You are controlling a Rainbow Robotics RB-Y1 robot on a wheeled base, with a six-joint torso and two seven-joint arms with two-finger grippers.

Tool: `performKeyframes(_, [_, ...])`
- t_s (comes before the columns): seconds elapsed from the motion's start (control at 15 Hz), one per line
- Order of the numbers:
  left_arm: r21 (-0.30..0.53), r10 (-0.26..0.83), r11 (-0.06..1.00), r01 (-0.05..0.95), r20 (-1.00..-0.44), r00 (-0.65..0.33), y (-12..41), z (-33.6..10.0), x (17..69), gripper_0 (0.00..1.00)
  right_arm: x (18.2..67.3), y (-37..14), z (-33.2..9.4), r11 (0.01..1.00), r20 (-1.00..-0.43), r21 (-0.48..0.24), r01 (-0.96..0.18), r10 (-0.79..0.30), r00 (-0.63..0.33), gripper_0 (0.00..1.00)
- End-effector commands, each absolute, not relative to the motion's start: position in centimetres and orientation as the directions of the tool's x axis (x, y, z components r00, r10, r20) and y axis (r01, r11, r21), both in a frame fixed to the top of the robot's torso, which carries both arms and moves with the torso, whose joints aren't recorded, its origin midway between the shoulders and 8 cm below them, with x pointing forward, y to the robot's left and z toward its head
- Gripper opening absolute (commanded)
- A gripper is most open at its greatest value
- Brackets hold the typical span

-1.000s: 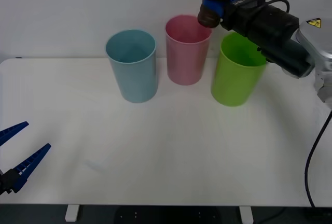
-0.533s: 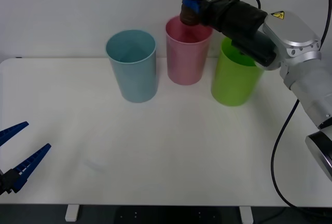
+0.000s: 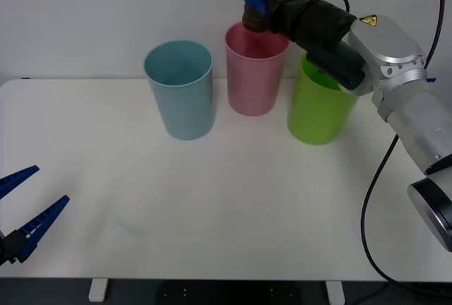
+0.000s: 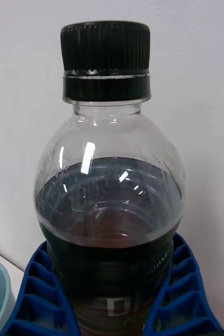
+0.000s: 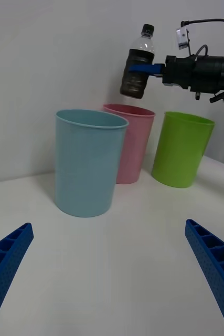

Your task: Grasp the object on the table and drop it into the matching bin: aluminum can to the light blue bin, PET bottle to the pink bin.

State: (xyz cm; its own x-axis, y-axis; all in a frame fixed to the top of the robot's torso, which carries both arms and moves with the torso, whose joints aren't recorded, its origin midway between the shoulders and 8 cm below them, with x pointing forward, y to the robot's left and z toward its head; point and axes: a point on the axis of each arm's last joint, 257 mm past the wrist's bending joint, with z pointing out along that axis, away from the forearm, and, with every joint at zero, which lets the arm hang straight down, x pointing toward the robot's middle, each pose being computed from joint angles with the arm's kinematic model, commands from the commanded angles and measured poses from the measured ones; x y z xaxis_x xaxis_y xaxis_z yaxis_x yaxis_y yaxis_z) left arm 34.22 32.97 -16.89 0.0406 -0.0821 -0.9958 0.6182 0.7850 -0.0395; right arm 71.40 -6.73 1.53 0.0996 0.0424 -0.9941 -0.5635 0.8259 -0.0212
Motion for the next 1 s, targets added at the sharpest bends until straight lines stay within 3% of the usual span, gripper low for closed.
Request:
performKeyframes(0.07, [-0.039,-0.082,0.785,0.618,-0.996,0.041,33.0,-16.9,34.2,1.0,71.4,-6.8,1.5,0.827,-0.994,-0.036,-0.561,0.03,0.107,1.0])
performKeyframes(0.53, [-0.039,-0.082,0.785,0.618,-0.996,0.041,33.0,-16.9,34.2,1.0,71.0,-7.3,1.6,0.825,-0.992,-0.025,-0.565,0.049,0.115,1.0])
performKeyframes(1.0, [-0.039,-0.082,0.785,0.618,-0.996,0.041,33.0,-16.9,34.2,1.0,66.4,-9.9,1.2,0.811,-0.98,-0.068,-0.58,0.054,0.191,1.0])
